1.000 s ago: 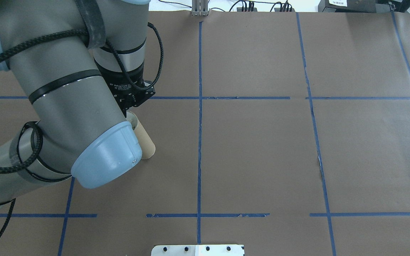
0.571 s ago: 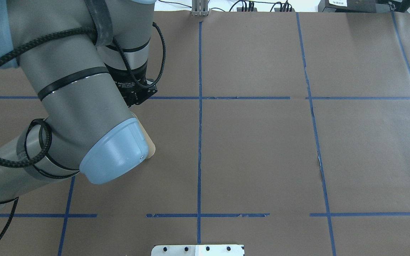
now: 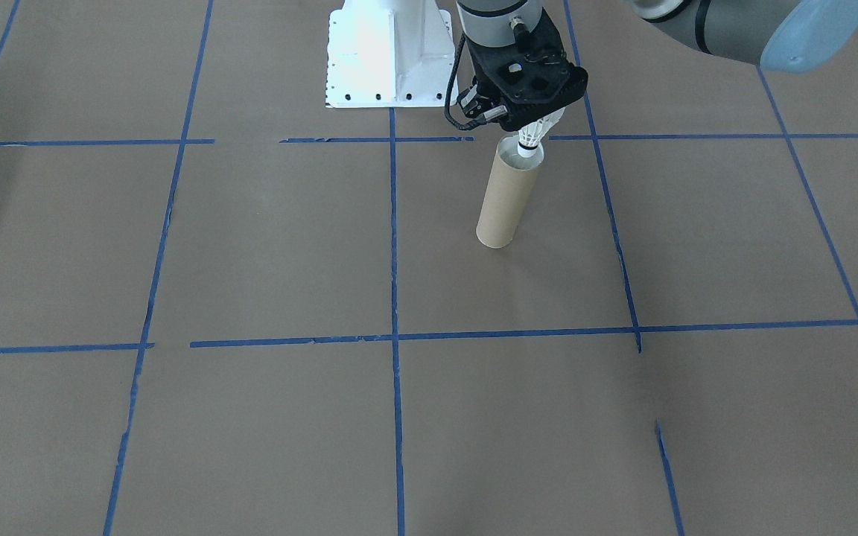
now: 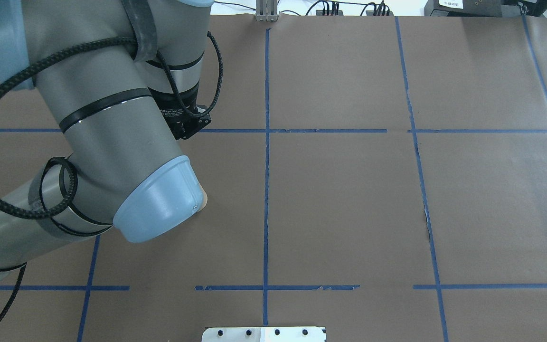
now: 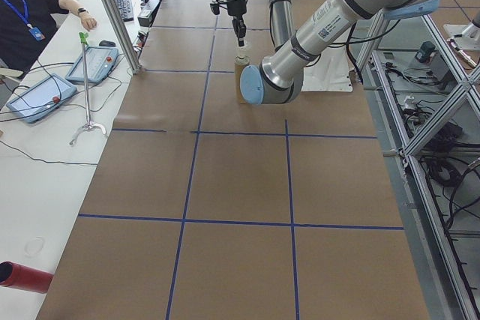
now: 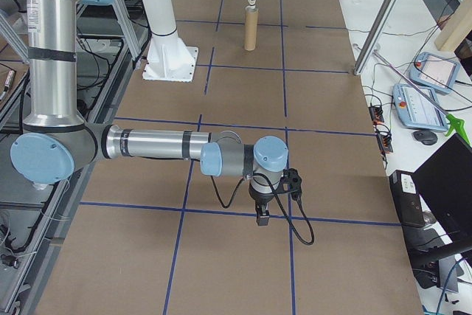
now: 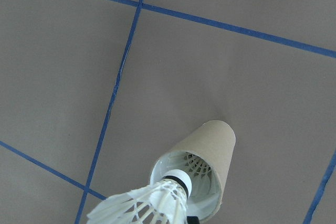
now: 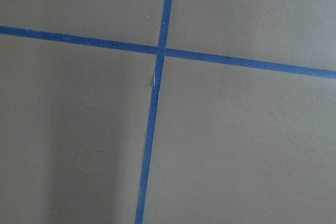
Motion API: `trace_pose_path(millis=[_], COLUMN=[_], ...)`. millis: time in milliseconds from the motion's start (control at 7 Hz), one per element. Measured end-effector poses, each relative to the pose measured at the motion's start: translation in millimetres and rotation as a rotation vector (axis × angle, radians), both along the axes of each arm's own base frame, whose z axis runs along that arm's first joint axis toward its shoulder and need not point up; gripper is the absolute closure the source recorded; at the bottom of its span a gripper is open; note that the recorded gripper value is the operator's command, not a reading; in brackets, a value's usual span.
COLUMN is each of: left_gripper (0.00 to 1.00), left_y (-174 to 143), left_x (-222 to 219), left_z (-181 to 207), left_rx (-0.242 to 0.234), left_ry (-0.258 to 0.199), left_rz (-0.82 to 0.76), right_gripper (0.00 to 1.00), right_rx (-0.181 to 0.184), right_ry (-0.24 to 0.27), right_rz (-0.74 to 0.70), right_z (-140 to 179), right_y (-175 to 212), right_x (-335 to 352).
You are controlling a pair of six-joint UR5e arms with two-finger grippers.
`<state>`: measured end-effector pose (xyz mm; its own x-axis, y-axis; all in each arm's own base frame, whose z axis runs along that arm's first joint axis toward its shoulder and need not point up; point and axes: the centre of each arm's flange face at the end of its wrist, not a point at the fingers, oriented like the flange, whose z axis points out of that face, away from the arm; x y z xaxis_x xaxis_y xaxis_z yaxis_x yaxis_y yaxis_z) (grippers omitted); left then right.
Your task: Collect badminton balls into bucket
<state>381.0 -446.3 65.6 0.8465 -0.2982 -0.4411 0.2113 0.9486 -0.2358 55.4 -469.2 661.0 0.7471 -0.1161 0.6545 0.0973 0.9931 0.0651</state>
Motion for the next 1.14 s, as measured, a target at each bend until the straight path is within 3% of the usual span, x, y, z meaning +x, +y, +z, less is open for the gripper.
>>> trace_pose_path(millis=[286,571,857,1143], left_gripper=[0.00,0.00,0.00,0.00], left_y=[-0.1,-1.5,-39.9,-93.9], left_x=[-3.0,-19.3,-85.0,-183.7], left_z=[-1.6,4.8,46.1,131.0], left_rx=[0.025,0.086,0.241,0.396], left_ry=[0.006,0.064,0.139,0.156], left_rz=[-0.001,-0.015,-0.002,0.128], right_gripper=[0.00,0.00,0.00,0.00], right_rx=[0.000,0.000,-0.001,-0.001], right_ry=[0.000,0.000,0.000,0.000], right_rz=[0.000,0.000,0.000,0.000], right_z=[-0.1,0.0,0.3,0.4], right_y=[0.0,0.0,0.0,0.1], right_x=[0.0,0.0,0.0,0.0])
